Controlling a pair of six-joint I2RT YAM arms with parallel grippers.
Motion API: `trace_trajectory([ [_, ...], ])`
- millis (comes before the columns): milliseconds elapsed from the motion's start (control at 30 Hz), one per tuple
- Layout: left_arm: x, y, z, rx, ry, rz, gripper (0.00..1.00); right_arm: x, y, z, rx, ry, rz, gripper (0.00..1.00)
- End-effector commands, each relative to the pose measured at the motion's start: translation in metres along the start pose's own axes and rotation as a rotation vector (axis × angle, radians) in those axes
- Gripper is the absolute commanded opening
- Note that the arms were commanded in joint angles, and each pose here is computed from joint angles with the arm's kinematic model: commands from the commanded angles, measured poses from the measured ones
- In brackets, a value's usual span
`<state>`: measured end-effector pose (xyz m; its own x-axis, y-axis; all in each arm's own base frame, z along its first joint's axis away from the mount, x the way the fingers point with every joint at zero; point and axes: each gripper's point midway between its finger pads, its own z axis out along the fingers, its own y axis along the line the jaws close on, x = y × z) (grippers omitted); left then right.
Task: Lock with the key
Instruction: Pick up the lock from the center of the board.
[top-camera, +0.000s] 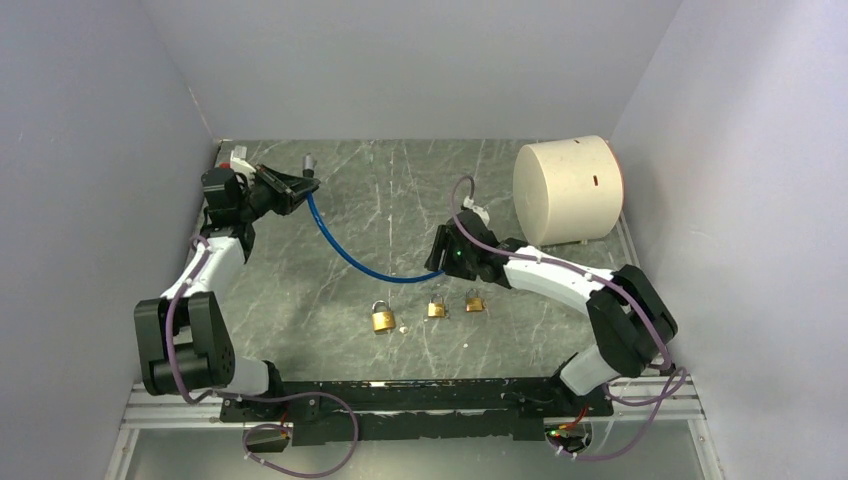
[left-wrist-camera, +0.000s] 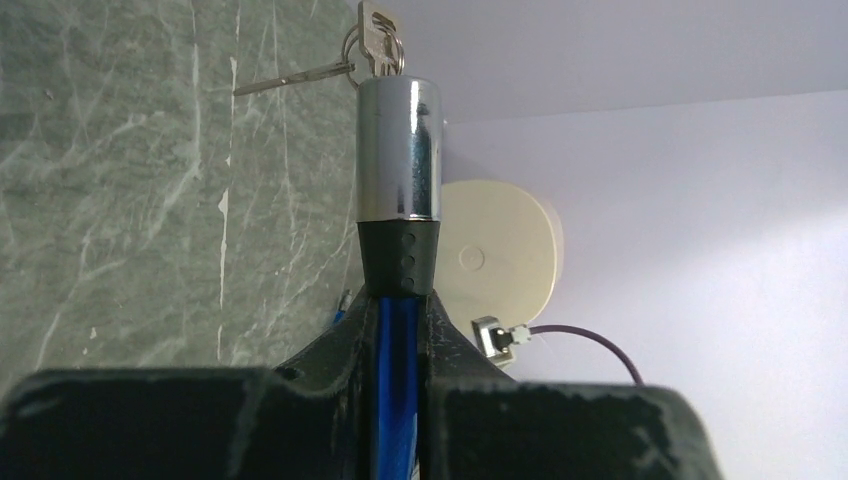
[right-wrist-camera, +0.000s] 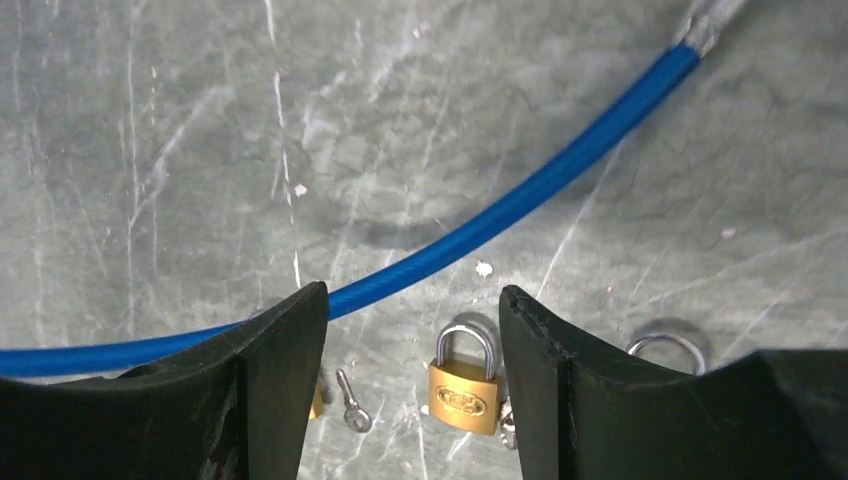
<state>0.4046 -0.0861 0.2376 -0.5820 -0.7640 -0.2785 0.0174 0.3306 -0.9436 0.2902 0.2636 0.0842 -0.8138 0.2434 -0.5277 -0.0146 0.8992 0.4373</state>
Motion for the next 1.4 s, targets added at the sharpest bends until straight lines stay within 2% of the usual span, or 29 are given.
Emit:
trace_trajectory([
  [0,-0.001,-0.035,-0.008,0.028,-0.042,0.040,0.03,-0.003,0.024,0.003,-0.115,0.004,0.193,0.66],
  [233,0.006,-0.048,-0.018,0.008,-0.064,0.042,0.03,-0.004,0.012,0.020,-0.078,0.020,0.326,0.66],
  [400,0.009,-0.047,-0.024,-0.011,-0.084,0.042,0.03,0.009,0.002,0.027,-0.072,0.045,0.437,0.61],
  [700,0.017,-0.044,-0.028,-0.011,-0.069,0.039,0.03,0.002,-0.010,0.027,-0.042,-0.016,0.466,0.60],
  [933,0.025,-0.047,-0.035,-0.009,-0.055,0.037,0.02,-0.010,-0.016,0.048,-0.008,-0.038,0.495,0.52],
  [1133,0.032,-0.046,-0.042,-0.016,-0.051,0.041,0.03,-0.013,-0.020,0.058,-0.036,-0.052,0.551,0.49],
  [1267,0.037,-0.043,-0.045,-0.023,-0.040,0.039,0.03,-0.017,-0.016,0.059,-0.069,-0.069,0.551,0.36],
  [1367,0.042,-0.043,-0.049,-0.021,-0.031,0.057,0.03,-0.024,-0.013,0.055,-0.086,-0.085,0.528,0.19],
])
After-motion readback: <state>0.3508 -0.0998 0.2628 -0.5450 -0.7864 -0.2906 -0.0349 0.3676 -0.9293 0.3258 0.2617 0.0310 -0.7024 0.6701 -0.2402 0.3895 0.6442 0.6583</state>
